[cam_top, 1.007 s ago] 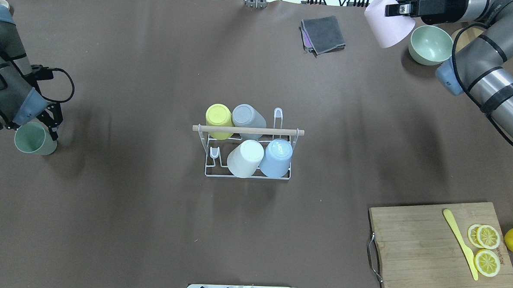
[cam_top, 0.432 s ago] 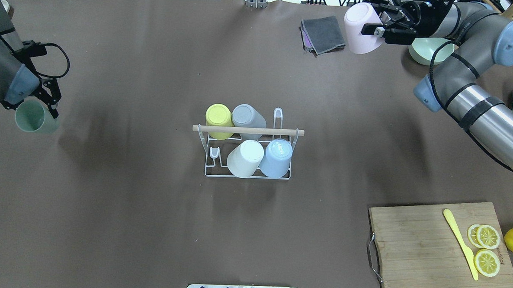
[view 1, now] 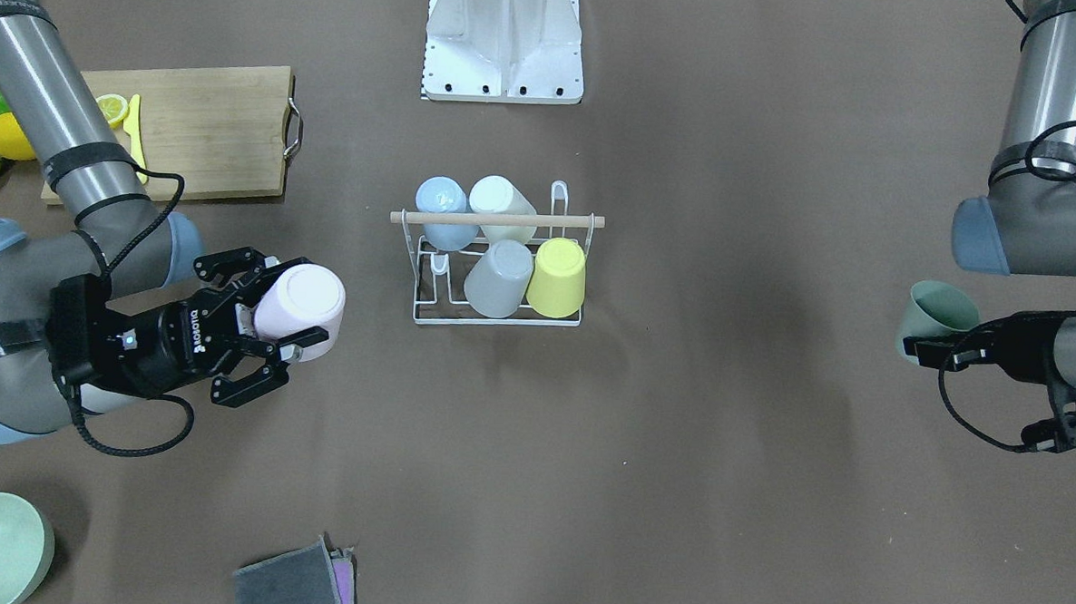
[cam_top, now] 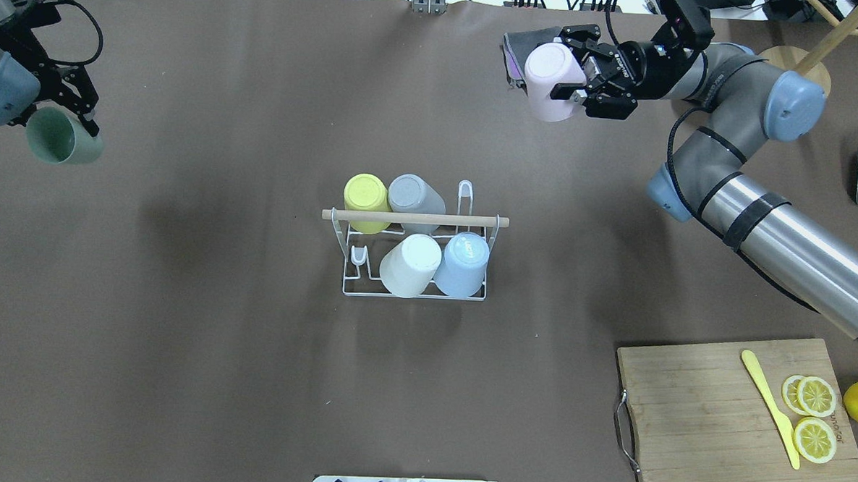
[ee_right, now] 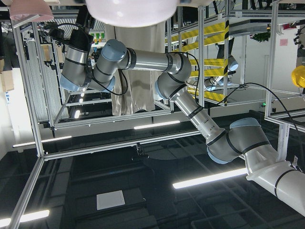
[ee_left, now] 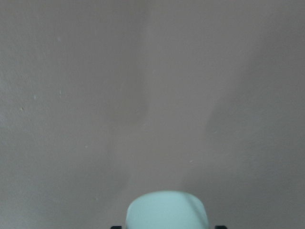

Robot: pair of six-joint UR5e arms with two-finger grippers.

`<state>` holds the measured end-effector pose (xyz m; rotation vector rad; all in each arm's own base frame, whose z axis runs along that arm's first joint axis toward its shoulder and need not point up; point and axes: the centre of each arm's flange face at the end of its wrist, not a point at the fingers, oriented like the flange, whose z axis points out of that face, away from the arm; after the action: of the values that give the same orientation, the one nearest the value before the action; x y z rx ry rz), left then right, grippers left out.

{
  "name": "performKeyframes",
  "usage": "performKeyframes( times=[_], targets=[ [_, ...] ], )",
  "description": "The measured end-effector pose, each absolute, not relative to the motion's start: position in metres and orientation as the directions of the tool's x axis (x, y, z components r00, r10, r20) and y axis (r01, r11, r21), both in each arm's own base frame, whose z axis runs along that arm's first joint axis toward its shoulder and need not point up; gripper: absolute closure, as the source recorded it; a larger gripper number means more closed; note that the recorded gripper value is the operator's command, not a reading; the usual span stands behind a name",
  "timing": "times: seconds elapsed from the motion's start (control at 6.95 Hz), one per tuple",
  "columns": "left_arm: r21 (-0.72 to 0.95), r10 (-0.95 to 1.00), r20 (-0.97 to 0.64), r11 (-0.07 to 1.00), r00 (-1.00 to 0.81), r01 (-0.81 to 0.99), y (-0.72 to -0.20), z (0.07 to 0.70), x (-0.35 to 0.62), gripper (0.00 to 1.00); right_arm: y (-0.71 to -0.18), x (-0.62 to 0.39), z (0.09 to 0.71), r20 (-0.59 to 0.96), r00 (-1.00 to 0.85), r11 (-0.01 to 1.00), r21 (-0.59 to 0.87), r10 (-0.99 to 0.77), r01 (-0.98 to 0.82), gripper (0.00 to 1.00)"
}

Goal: Place cup on cup holder

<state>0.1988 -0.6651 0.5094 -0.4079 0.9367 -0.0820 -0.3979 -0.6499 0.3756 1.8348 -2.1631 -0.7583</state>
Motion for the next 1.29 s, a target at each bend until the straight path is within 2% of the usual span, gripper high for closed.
performKeyframes(
  times=[0.29, 0.43, 0.72, 1.01, 1.15, 1.29],
  targets=[
    [-0.155, -0.186, -0.846, 0.982, 0.499, 0.104, -0.68, 0.485, 0.187, 1.0, -0.63, -0.441, 0.349, -0.222, -0.178, 0.063, 0.446, -0.958, -0.893, 0.81],
    [-0.055, -0.162, -0.871, 0.97, 0.465, 0.235, -0.683, 0.468, 0.18, 1.0, -0.62, -0.458, 0.344, -0.24, -0.173, 0.054, 0.432, -0.955, -0.9, 0.81],
    [0.097, -0.095, -0.922, 0.882, 0.376, 0.46, -0.687, 0.43, 0.166, 1.0, -0.596, -0.49, 0.343, -0.263, -0.178, 0.053, 0.422, -0.948, -0.905, 0.81],
    [0.233, 0.065, -0.957, 0.751, 0.281, 0.618, -0.676, 0.397, 0.151, 1.0, -0.582, -0.506, 0.344, -0.273, -0.188, 0.058, 0.421, -0.944, -0.905, 0.78],
    [0.276, 0.141, -0.957, 0.712, 0.254, 0.646, -0.661, 0.388, 0.15, 1.0, -0.579, -0.51, 0.344, -0.275, -0.192, 0.061, 0.424, -0.942, -0.904, 0.74],
    [0.316, 0.212, -0.949, 0.677, 0.234, 0.665, -0.639, 0.377, 0.158, 1.0, -0.577, -0.512, 0.346, -0.275, -0.197, 0.064, 0.428, -0.941, -0.902, 0.6]
  ],
)
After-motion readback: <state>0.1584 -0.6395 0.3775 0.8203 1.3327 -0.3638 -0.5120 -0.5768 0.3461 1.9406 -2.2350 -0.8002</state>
